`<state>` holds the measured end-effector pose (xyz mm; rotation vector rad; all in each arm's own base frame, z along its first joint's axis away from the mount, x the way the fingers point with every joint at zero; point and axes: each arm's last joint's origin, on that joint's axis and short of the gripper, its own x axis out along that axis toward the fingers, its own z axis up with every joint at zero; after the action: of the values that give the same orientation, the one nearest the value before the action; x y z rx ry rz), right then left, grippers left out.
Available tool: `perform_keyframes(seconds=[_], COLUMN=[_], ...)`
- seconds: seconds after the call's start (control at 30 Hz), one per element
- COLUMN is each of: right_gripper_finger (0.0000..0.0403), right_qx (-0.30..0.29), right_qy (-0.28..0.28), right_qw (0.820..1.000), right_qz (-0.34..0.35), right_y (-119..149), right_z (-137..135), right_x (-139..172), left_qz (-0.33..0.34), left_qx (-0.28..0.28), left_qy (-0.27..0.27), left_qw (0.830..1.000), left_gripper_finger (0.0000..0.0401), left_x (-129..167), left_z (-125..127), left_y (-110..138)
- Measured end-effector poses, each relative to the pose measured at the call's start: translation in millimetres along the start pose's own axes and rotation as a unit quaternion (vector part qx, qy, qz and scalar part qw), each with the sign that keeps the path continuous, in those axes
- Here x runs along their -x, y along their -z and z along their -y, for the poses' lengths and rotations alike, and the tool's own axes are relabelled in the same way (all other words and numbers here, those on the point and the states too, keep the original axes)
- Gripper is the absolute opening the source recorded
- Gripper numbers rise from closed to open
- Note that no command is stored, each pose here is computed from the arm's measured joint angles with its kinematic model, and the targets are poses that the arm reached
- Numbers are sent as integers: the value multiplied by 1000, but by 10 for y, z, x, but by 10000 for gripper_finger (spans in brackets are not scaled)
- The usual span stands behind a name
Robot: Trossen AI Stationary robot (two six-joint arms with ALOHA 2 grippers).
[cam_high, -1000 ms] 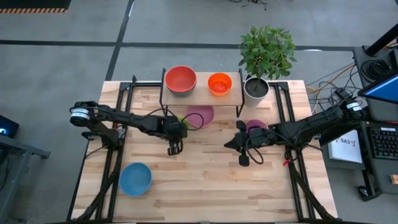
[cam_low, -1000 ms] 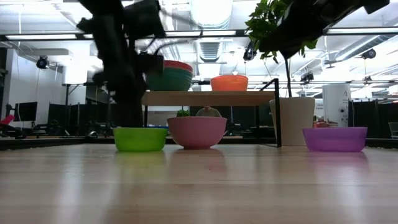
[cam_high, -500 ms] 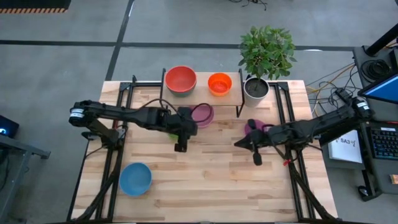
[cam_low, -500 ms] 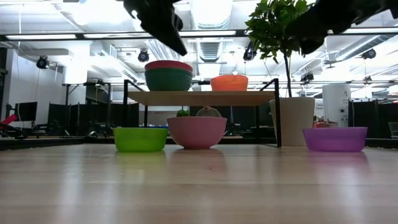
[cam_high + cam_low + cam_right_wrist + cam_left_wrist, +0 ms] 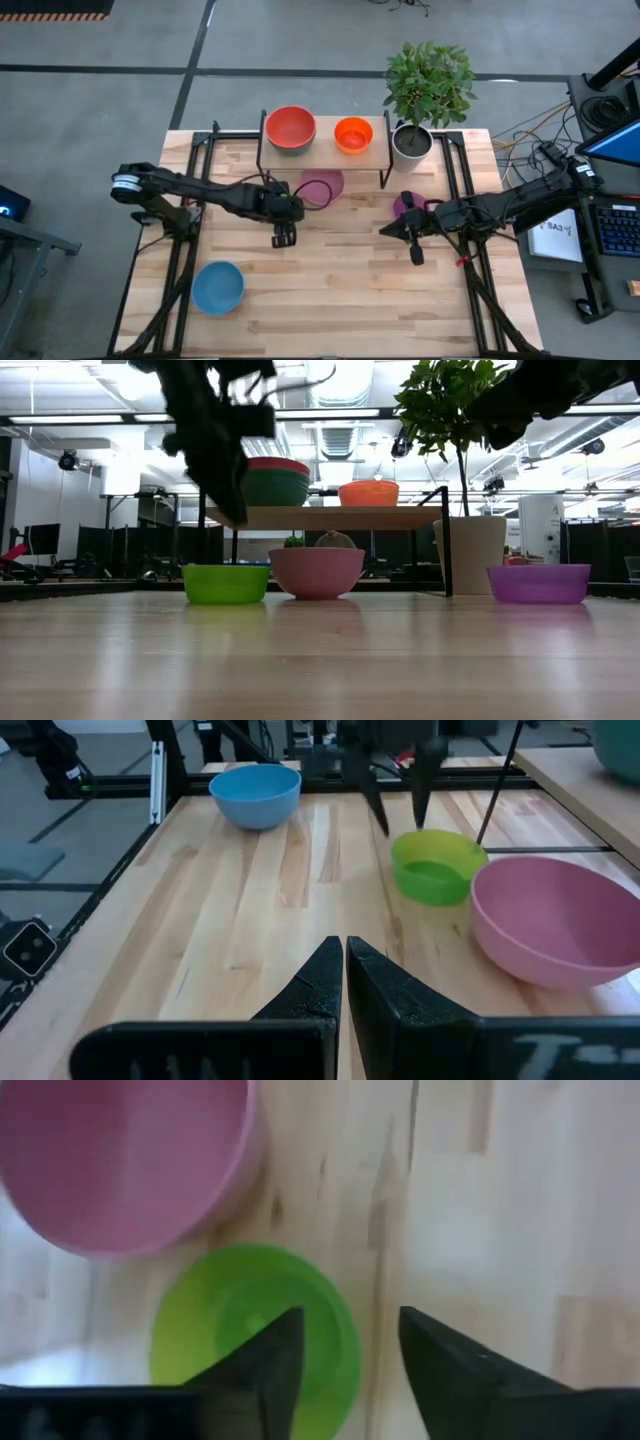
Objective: Place and stack bowls onto a shelf
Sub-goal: Stack the green bowl on the orange bowl on the shelf
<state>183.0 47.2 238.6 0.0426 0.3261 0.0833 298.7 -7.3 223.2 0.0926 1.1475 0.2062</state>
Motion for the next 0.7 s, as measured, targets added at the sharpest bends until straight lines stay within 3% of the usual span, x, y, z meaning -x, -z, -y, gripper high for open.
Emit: perform_keyframes(seconds=[0.13, 0.27, 0.53, 0.7], right_gripper_finger=[9, 9, 9, 9], right_qx=[0, -1, -2, -2], right_qy=[0, 0, -1, -1], right_qw=[1000, 1000, 1000, 1000], right_qz=[0, 2, 8, 8], right_y=[0, -4, -15, -16], right_z=[0, -1, -2, -2], right_x=[-1, -1, -4, -4], left_qz=[5, 14, 47, 46], left_qx=[8, 31, 52, 65], left_qy=[23, 18, 10, 11], left_qw=[1000, 999, 998, 997], left_gripper_finger=[185, 186, 156, 115], left_x=[-225, -395, -567, -631], left_z=[16, -19, -56, -45], left_y=[166, 309, 451, 551])
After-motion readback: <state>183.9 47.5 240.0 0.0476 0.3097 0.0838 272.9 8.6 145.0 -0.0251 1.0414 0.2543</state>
